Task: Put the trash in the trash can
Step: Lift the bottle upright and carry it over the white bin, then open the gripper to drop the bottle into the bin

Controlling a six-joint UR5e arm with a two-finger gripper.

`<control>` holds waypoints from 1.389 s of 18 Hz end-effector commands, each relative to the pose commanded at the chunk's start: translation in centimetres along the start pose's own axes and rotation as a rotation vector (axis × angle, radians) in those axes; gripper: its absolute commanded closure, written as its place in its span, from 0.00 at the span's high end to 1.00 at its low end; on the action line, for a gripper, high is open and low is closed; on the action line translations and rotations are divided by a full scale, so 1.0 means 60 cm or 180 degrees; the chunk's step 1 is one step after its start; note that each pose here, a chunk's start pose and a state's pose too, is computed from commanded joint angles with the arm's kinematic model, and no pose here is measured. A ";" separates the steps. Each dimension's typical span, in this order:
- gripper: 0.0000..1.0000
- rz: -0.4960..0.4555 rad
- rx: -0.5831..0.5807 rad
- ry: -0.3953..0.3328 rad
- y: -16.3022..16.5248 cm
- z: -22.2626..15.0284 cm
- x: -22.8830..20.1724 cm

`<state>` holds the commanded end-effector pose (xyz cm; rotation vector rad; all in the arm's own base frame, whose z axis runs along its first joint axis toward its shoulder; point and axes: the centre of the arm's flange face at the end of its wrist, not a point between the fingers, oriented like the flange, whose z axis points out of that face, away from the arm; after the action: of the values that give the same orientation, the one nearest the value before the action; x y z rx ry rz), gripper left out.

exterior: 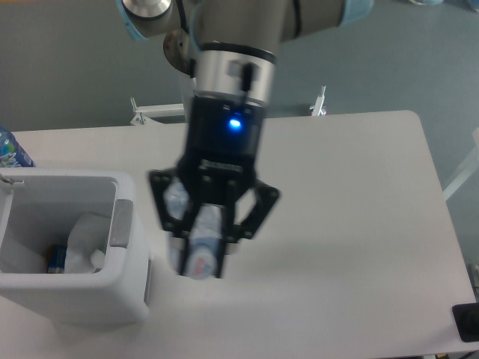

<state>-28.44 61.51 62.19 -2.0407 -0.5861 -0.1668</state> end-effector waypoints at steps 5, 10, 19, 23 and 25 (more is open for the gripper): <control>0.14 0.0042 -0.0156 0.0220 0.036 0.040 0.087; 0.15 0.0093 -0.0306 0.0310 0.067 0.087 0.115; 0.44 0.0082 -0.0433 0.0312 0.095 0.122 0.106; 1.00 0.0339 -0.0405 0.0322 0.091 0.121 0.105; 1.00 0.0340 -0.0395 0.0324 0.089 0.115 0.106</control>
<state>-21.20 67.26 56.62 -2.1637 -0.4111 -0.2473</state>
